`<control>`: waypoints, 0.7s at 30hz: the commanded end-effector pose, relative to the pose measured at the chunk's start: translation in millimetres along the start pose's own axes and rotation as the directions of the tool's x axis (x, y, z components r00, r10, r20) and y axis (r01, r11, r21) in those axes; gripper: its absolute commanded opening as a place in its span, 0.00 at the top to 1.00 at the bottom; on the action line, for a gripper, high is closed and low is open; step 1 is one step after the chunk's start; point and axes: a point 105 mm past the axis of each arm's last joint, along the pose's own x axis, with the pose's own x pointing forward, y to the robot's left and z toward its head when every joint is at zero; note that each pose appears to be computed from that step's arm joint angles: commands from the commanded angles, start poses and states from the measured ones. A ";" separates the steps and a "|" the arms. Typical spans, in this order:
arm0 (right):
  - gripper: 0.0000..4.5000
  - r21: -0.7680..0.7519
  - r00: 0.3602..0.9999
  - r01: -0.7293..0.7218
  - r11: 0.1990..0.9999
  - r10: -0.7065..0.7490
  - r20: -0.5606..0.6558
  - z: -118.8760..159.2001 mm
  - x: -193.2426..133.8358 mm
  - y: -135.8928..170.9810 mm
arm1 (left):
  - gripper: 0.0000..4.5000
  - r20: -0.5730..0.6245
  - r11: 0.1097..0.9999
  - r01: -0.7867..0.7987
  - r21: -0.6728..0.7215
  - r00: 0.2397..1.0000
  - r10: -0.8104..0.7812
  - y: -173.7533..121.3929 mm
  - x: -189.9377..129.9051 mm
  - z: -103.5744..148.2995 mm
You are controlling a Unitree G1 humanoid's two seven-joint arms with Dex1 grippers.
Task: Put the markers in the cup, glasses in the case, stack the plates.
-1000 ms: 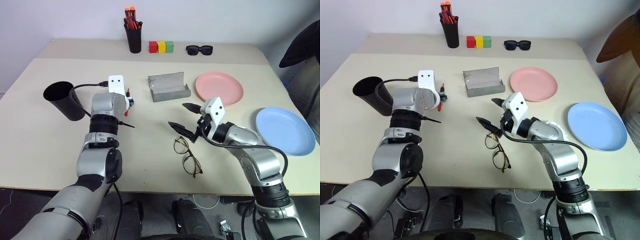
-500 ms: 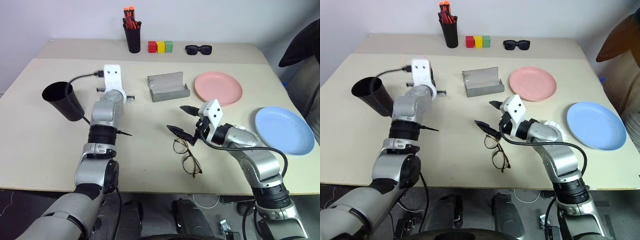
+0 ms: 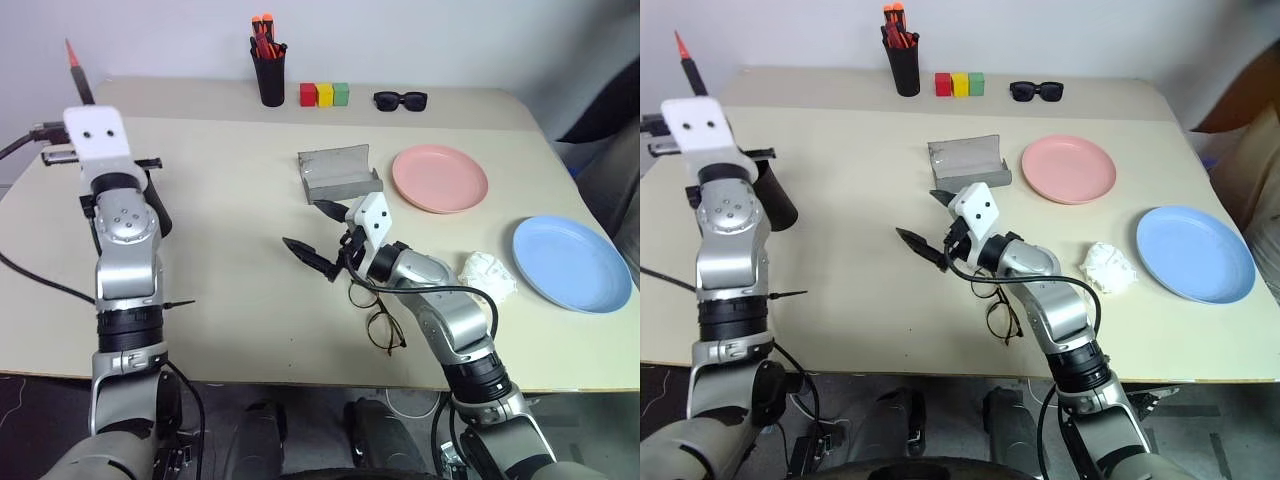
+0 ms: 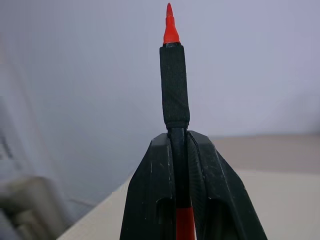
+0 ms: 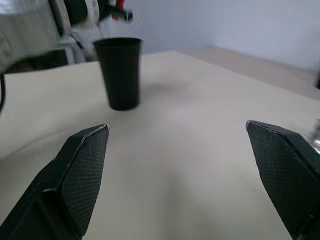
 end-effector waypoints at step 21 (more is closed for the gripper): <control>0.00 -0.027 0.999 -0.004 1.000 0.006 0.049 14.0 -2.1 0.0 | 0.42 -0.018 0.998 -0.053 -0.028 0.998 0.053 5.1 -11.4 -19.2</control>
